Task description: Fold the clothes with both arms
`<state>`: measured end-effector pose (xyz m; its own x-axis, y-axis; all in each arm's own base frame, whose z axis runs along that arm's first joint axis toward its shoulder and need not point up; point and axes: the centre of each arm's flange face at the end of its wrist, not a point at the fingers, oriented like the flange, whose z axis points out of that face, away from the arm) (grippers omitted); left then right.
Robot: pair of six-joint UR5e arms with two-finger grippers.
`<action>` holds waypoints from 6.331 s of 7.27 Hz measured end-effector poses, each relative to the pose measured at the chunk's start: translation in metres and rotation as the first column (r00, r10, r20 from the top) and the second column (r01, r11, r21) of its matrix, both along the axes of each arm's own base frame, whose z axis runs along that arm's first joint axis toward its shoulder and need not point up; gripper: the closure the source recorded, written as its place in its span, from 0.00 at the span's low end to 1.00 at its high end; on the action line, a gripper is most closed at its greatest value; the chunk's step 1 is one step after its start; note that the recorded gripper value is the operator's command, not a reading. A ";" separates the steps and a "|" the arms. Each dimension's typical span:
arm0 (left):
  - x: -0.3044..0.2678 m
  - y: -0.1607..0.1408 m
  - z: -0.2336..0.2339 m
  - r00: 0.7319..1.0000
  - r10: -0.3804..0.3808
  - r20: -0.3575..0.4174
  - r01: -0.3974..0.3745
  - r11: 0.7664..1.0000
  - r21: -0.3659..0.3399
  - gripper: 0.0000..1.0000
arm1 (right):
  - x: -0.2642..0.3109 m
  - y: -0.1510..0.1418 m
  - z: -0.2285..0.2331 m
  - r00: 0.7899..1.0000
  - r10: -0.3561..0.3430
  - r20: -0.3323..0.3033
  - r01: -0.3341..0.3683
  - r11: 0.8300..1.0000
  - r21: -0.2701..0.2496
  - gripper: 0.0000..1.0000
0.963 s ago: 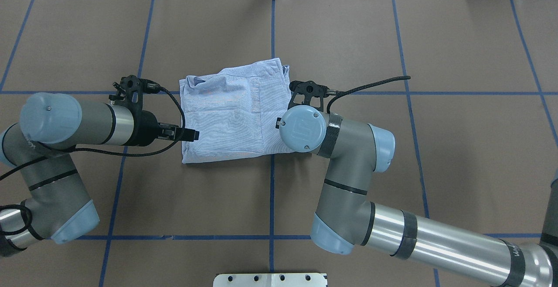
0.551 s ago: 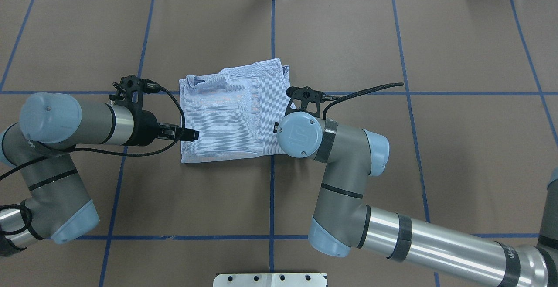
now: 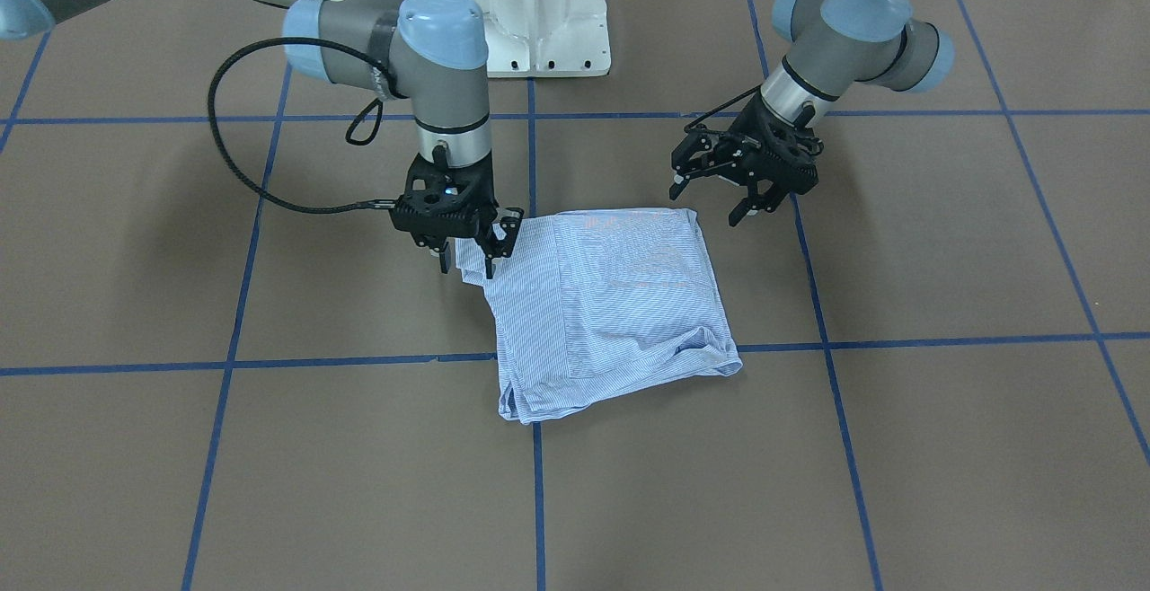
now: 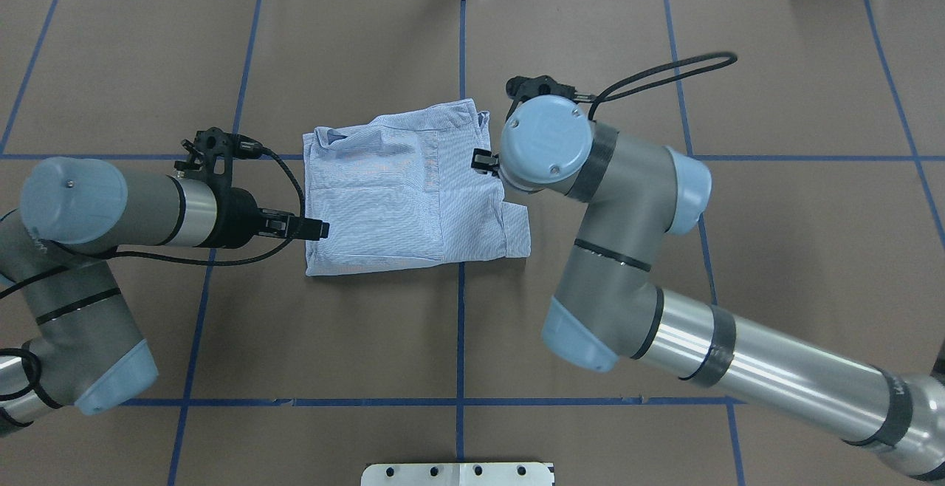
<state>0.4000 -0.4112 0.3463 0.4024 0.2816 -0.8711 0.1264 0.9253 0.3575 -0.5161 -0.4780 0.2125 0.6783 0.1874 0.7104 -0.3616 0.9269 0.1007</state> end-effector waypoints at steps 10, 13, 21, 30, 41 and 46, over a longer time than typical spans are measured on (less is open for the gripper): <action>-0.409 -0.008 0.215 0.898 0.011 0.440 -0.112 0.973 0.204 0.00 | 0.561 0.047 0.382 0.849 -0.490 -0.199 0.507 0.861 0.046 0.00; -0.428 -0.004 0.273 0.897 0.031 0.441 -0.075 0.994 0.084 0.00 | 0.589 0.117 0.450 0.877 -0.470 -0.097 0.466 0.882 -0.066 0.00; -0.465 0.006 0.303 0.902 0.238 0.359 -0.168 0.962 -0.214 0.00 | 0.594 0.116 0.448 0.880 -0.462 -0.111 0.461 0.887 -0.038 0.00; -0.492 0.002 0.295 0.913 0.148 0.379 -0.108 0.986 -0.125 0.00 | 0.594 0.115 0.448 0.883 -0.456 -0.114 0.454 0.890 -0.045 0.00; -0.492 0.005 0.313 0.915 0.161 0.370 -0.108 0.981 -0.160 0.00 | 0.594 0.115 0.447 0.883 -0.457 -0.106 0.456 0.889 -0.038 0.00; -0.492 0.005 0.317 0.915 0.163 0.370 -0.108 0.980 -0.166 0.00 | 0.593 0.114 0.442 0.883 -0.457 -0.109 0.457 0.889 -0.029 0.00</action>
<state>-0.0923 -0.4062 0.6630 0.6770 0.2439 -0.6944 -0.1233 0.9677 0.2197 0.0774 -0.3645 0.6547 0.7623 -0.1607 0.6269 0.1154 0.9869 0.1126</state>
